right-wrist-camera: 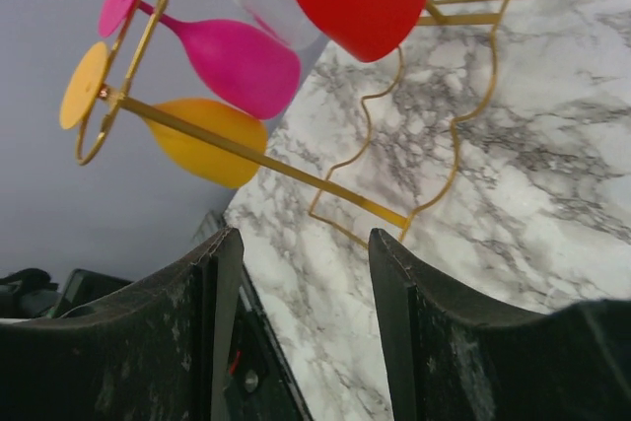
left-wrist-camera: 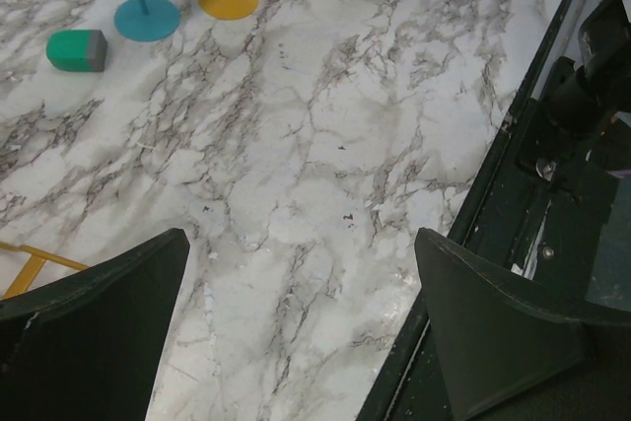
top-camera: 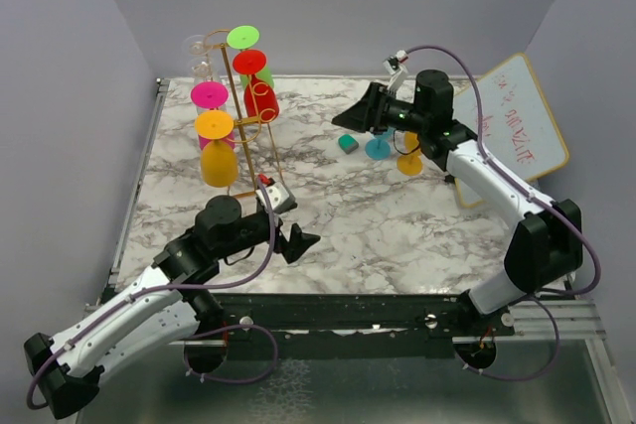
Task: Take the wine glass off the wine glass rack
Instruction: Pick up the wine glass from the wine rack.
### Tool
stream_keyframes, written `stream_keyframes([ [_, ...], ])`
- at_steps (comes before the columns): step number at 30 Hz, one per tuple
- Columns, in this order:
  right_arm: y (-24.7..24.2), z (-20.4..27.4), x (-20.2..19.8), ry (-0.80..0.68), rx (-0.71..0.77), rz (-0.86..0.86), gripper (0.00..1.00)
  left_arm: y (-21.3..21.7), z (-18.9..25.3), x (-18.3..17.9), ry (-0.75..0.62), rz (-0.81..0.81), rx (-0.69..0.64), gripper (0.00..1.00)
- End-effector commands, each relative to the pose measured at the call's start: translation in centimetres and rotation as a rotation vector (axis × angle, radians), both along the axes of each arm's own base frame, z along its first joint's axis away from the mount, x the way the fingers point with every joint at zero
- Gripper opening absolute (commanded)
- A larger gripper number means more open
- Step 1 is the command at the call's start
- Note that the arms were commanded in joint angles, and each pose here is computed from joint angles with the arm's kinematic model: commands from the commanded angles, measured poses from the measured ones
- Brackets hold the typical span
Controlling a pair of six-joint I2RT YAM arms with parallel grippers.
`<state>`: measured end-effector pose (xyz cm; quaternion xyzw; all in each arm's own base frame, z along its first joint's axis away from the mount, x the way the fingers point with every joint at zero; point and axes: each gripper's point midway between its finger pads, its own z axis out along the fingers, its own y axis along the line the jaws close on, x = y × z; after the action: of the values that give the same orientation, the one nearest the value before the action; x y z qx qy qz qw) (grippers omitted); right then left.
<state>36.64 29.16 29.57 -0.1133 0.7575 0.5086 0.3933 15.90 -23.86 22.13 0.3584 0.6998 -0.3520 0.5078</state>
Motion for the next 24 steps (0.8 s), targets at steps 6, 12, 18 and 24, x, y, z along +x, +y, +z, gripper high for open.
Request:
stream_keyframes([
  [6, 2.7, 5.7, 0.3, -0.074, 0.177, 0.106, 0.58, 1.1, -0.3, 0.6, -0.032, 0.054, 0.016, 0.99],
  [12, 5.9, 7.5, 1.3, -0.082, 0.247, 0.199, 0.58, 0.7, -1.2, 0.6, -0.013, 0.034, 0.042, 0.99],
  [18, 9.1, 7.3, 4.8, -0.049, 0.228, 0.186, 0.57, 1.0, -2.5, 1.5, 0.010, 0.084, 0.089, 0.99],
  [24, 11.8, 6.0, 8.3, -0.023, 0.177, 0.166, 0.57, 1.2, -2.5, 1.6, -0.001, 0.094, 0.087, 0.99],
])
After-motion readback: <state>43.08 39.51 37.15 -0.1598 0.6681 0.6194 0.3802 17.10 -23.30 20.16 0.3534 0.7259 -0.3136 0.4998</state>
